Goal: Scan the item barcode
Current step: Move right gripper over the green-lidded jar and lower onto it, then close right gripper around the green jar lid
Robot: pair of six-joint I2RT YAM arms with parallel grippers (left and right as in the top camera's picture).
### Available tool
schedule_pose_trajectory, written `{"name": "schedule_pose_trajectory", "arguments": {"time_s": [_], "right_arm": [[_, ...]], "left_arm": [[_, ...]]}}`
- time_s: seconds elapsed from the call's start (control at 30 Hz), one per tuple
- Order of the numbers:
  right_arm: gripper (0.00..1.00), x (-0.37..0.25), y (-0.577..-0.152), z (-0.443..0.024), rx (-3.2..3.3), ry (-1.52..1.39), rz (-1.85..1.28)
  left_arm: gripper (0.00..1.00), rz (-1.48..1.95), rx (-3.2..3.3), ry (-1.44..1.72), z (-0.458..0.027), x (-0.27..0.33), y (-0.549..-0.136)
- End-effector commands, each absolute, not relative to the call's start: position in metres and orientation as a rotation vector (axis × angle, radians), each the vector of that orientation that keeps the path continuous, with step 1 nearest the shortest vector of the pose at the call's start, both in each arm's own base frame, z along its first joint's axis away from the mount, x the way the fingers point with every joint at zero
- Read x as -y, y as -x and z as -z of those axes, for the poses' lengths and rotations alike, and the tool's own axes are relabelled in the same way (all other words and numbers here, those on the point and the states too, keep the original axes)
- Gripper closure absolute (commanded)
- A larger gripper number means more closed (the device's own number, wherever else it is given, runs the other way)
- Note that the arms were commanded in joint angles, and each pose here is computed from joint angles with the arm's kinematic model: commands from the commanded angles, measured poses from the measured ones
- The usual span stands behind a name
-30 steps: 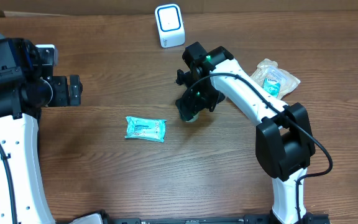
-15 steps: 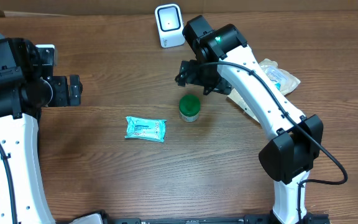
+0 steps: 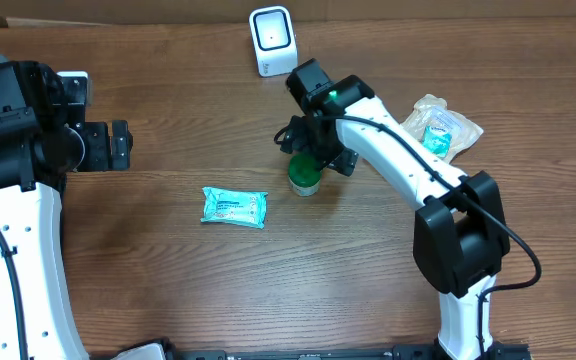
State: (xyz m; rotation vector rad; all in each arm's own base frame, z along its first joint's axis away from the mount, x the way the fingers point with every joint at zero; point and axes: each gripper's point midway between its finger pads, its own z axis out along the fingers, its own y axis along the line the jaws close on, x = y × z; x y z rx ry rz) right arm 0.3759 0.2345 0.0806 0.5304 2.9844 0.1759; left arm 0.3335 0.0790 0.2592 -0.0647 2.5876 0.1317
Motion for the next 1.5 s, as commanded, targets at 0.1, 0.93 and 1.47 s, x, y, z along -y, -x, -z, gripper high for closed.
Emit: {"name": "schedule_pose_trajectory", "arguments": {"time_s": [0.1,0.93,1.47], "right_arm": [[0.02,-0.243,-0.37,-0.086,-2.973,-0.504,-0.174],[0.36,-0.245,-0.354,-0.061,-3.038,0.14,-0.091],[0.26,-0.258,-0.335,-0.061,-2.396,1.885,-0.162]], "left_arm": [[0.01,-0.151,-2.557,0.052,-0.27,-0.081,-0.334],[0.0,-0.151,-2.557,0.052,-0.27,-0.082,-0.334],[0.0,-0.151,-2.557,0.052,-0.27,-0.082,-0.334]]}}
